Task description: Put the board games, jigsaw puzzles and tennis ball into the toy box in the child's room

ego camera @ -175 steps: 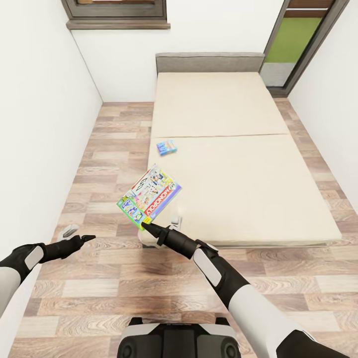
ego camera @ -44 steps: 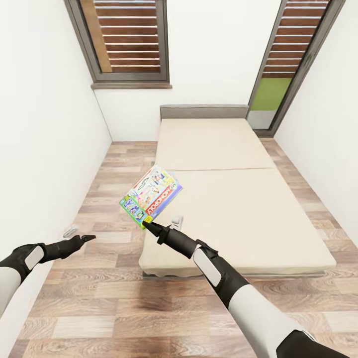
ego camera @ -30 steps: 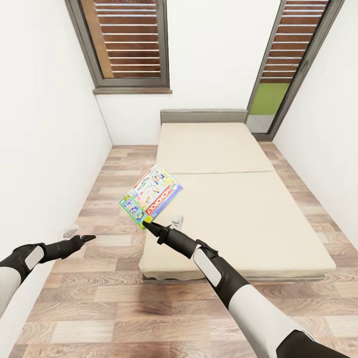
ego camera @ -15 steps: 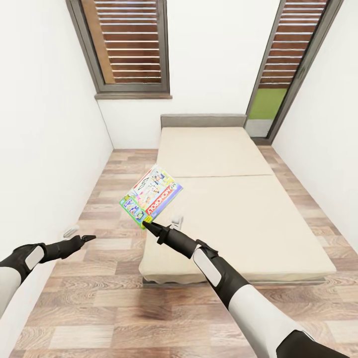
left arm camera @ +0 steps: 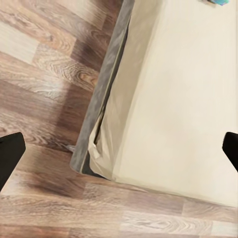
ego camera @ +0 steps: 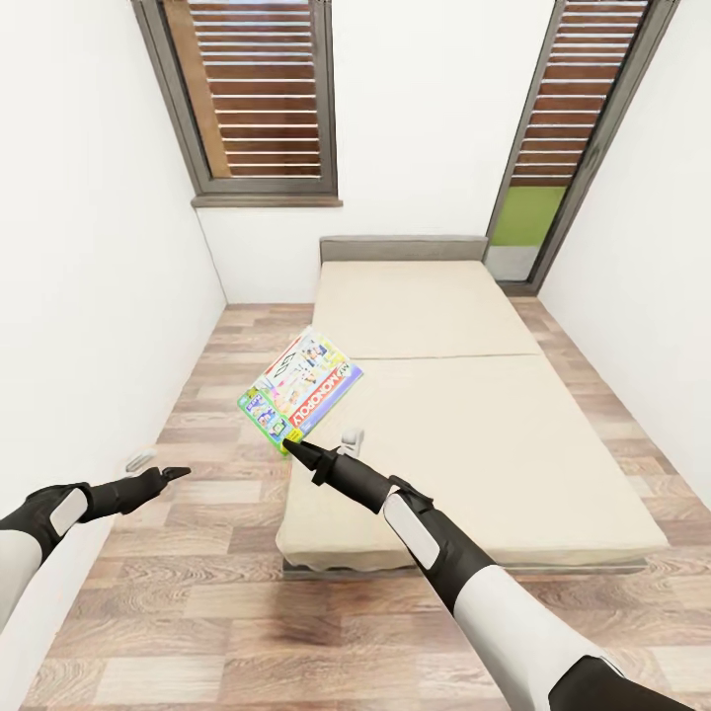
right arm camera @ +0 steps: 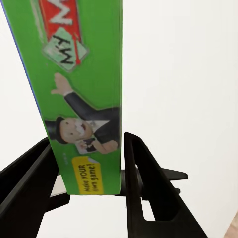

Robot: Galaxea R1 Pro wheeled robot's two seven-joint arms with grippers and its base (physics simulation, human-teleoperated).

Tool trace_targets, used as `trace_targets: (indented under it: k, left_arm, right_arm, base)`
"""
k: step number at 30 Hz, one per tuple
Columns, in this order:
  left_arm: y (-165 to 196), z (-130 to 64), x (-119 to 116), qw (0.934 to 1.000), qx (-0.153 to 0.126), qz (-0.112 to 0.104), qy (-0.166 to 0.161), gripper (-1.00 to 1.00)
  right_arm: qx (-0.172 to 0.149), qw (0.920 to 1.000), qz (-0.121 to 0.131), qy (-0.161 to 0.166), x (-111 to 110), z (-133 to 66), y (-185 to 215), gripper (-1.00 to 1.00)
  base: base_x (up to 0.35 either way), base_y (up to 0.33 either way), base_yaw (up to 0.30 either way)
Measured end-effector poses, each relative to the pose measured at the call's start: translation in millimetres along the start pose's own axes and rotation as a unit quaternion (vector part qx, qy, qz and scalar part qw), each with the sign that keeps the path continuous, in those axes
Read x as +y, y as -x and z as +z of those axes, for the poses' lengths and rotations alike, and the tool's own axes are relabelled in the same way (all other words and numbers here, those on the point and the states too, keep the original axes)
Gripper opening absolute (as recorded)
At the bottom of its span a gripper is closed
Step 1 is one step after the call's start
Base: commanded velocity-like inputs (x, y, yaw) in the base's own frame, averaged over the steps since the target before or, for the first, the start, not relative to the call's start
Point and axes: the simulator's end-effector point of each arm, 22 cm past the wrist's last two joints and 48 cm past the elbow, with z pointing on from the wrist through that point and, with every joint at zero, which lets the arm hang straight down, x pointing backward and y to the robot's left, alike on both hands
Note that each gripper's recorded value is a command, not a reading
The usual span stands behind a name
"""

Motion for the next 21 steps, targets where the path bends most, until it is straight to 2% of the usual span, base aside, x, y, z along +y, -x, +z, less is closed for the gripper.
trace_targets:
  k: [21]
  left_arm:
    - [13.1, -12.5, -13.3, 0.9998, -0.014, 0.005, -0.01, 1.0]
  right_arm:
    - [-0.003, 0.9999, -0.015, 0.0, 12.8, 3.1, 11.5, -1.0]
  base:
    - [0.0, 0.0, 0.0]
